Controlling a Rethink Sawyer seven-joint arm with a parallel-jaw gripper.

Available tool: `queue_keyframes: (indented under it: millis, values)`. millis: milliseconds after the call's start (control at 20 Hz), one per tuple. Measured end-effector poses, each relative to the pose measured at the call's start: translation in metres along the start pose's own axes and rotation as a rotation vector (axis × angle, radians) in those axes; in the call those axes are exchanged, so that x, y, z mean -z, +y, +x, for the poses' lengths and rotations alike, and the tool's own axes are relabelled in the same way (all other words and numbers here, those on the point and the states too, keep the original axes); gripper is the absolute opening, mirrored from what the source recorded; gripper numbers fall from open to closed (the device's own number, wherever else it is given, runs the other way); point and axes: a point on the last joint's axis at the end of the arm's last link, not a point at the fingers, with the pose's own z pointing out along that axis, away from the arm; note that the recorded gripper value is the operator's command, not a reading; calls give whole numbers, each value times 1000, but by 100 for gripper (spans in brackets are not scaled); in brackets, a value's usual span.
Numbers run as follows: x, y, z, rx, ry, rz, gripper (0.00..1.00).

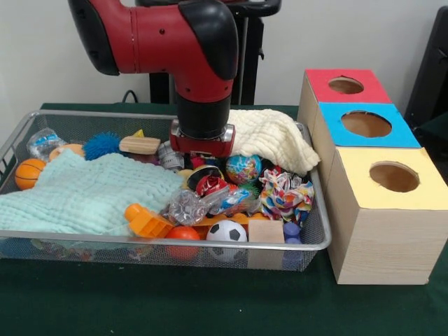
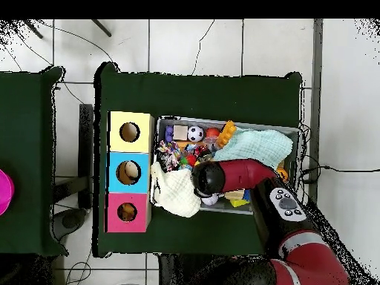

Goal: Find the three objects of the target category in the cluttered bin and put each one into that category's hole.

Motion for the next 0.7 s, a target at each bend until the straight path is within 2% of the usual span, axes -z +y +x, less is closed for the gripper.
queue_keyframes:
  millis: [300,600,700]
  values:
    - [16,-2,-4,3,35,2,100]
    - [48,-6,-5,21,119,40,100]
    - [66,-8,-8,21,150,56,100]
